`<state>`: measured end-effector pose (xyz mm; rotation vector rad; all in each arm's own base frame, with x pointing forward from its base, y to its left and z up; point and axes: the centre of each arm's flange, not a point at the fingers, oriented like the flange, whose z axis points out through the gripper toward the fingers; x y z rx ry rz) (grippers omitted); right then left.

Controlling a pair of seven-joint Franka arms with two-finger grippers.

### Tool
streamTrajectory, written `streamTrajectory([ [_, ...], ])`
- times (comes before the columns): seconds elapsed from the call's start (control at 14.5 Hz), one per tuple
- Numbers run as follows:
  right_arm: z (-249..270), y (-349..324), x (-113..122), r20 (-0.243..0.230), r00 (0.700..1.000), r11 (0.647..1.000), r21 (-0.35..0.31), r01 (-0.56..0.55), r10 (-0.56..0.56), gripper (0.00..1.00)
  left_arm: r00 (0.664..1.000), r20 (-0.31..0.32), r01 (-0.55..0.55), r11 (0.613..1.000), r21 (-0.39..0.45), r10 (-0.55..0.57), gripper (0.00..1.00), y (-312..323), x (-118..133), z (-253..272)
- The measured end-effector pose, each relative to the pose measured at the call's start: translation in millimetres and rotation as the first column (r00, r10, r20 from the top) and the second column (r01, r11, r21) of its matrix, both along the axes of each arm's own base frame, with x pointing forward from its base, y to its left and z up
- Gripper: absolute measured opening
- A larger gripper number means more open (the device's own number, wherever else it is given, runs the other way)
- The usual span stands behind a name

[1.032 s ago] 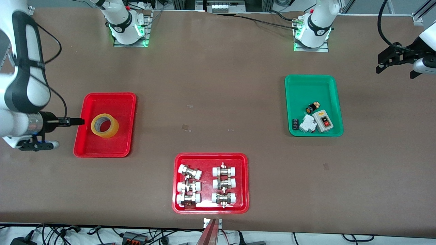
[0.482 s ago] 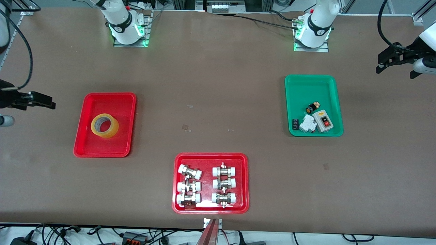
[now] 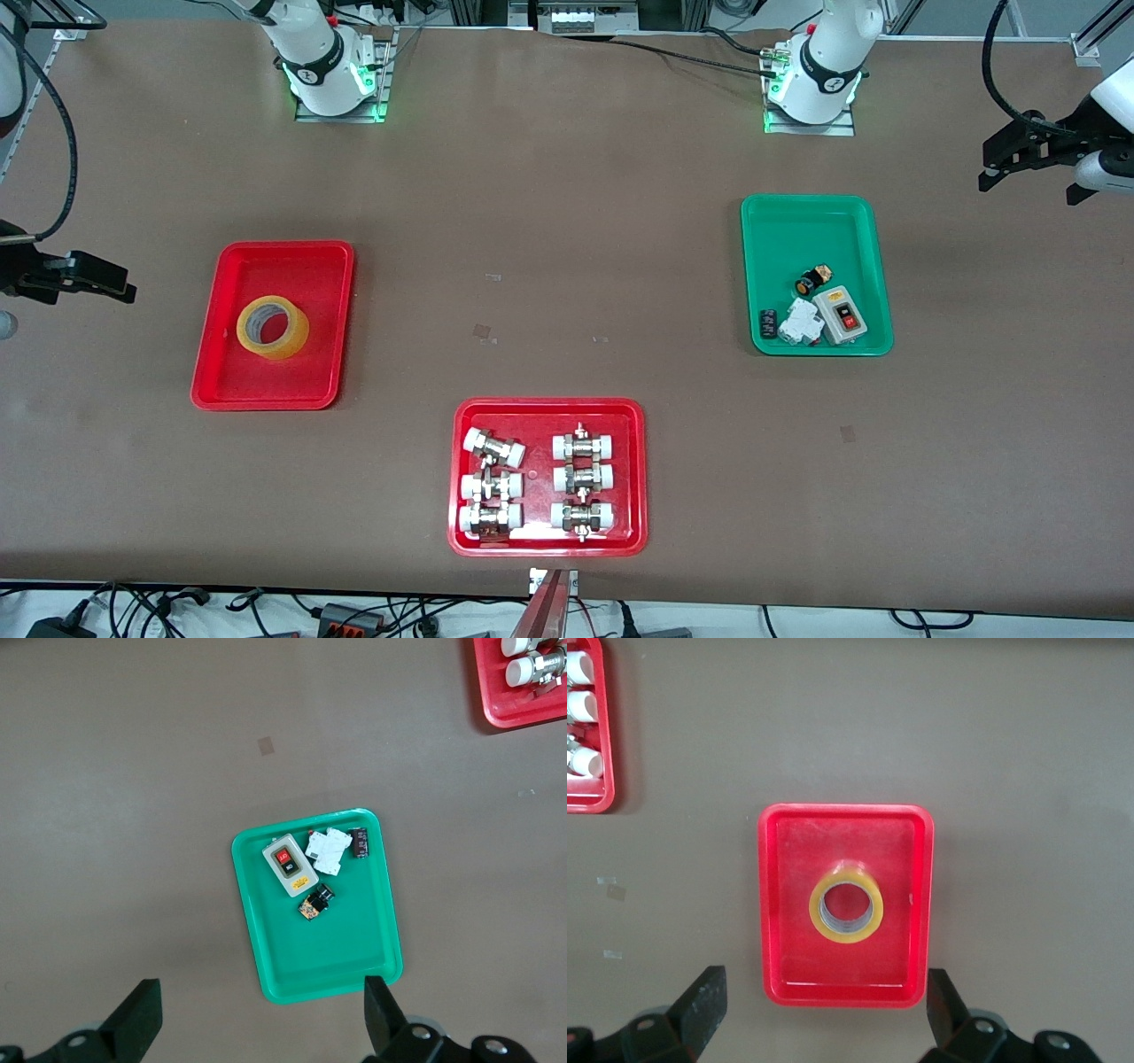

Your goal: Left arm passes tape to right arm into tray

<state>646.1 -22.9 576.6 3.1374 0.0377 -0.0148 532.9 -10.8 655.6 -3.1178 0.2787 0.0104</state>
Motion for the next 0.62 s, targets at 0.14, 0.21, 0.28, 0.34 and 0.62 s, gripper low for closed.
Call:
streamTrajectory([
  [0.14, 3.0, 3.0, 1.0, 0.019, 1.000, 1.000, -0.011, 0.002, -0.002, 1.00, 1.000, 0.000, 0.000, 1.000, 0.000, 0.000, 1.00, 0.2, 0.0, 0.0],
  [0.21, 4.5, 1.3, -0.1, 0.021, 1.000, 1.000, -0.014, 0.006, -0.005, 1.00, 1.000, 0.000, -0.001, 1.000, 0.000, 0.001, 1.00, 0.5, 0.0, 0.0],
  [0.28, 5.8, -1.4, -1.8, 0.022, 1.000, 1.000, -0.015, 0.010, -0.010, 1.00, 1.000, 0.000, -0.001, 1.000, 0.000, 0.001, 1.00, 0.8, 0.0, 0.0],
  [0.34, 6.4, -3.9, -3.6, 0.021, 1.000, 1.000, -0.016, 0.015, -0.014, 1.00, 1.000, 0.000, -0.002, 1.000, 0.000, 0.002, 1.00, 1.0, 0.0, 0.0],
  [0.62, -3.7, -6.9, -18.3, 0.052, 0.998, 1.000, -0.012, 0.018, -0.018, 1.00, 1.000, 0.000, -0.002, 1.000, 0.000, 0.002, 1.00, 1.1, 0.0, -0.1],
])
